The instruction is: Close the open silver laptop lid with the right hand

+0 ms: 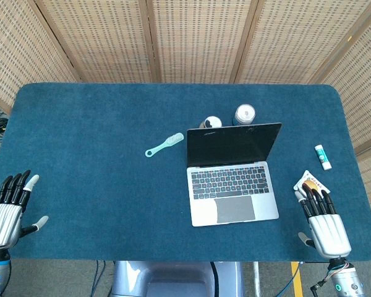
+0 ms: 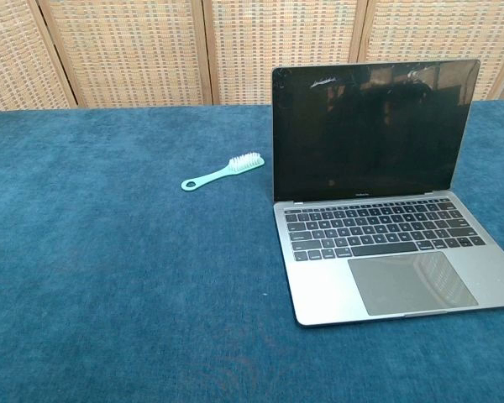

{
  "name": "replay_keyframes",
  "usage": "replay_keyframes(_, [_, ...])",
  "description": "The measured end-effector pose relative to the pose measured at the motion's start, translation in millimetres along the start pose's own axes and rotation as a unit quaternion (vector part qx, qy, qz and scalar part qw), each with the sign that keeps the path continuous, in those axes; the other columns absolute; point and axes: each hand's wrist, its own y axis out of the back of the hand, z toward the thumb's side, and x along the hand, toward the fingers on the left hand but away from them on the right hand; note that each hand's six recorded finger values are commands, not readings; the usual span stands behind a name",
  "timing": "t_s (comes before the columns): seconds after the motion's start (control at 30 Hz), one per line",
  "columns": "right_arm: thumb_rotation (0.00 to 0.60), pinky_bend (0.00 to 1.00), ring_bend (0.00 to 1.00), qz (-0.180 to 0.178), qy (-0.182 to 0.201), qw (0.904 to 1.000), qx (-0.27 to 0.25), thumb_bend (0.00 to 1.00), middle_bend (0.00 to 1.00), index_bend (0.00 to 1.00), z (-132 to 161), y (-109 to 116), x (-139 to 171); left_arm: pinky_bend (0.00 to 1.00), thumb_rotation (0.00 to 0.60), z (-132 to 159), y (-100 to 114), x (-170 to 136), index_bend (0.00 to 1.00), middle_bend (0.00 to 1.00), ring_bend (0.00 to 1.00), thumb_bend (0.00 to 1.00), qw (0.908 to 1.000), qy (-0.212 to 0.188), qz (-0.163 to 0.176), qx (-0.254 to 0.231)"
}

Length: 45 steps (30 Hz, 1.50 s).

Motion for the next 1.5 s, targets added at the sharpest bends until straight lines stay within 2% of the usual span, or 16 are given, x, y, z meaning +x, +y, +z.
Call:
replay_keyframes(1.3, [0.600,0.00,0.00,-0.010,0.006,0.9999,-0.005,0.06,0.00,0.00,1.5,4.4,1.9,0.00,0.600,2.1,3.1,-2.3,0.00,0.00,0.00,0.01,1.0000,-0.005,0.004,-0.003])
replay_keyframes(1.5, [0.600,0.00,0.00,-0.032,0.013,0.9993,-0.015,0.20,0.00,0.00,7.3,10.9,-2.7,0.00,0.600,-0.2,3.8,-1.5,0.00,0.00,0.00,0.01,1.0000,-0.001,0.006,-0.004])
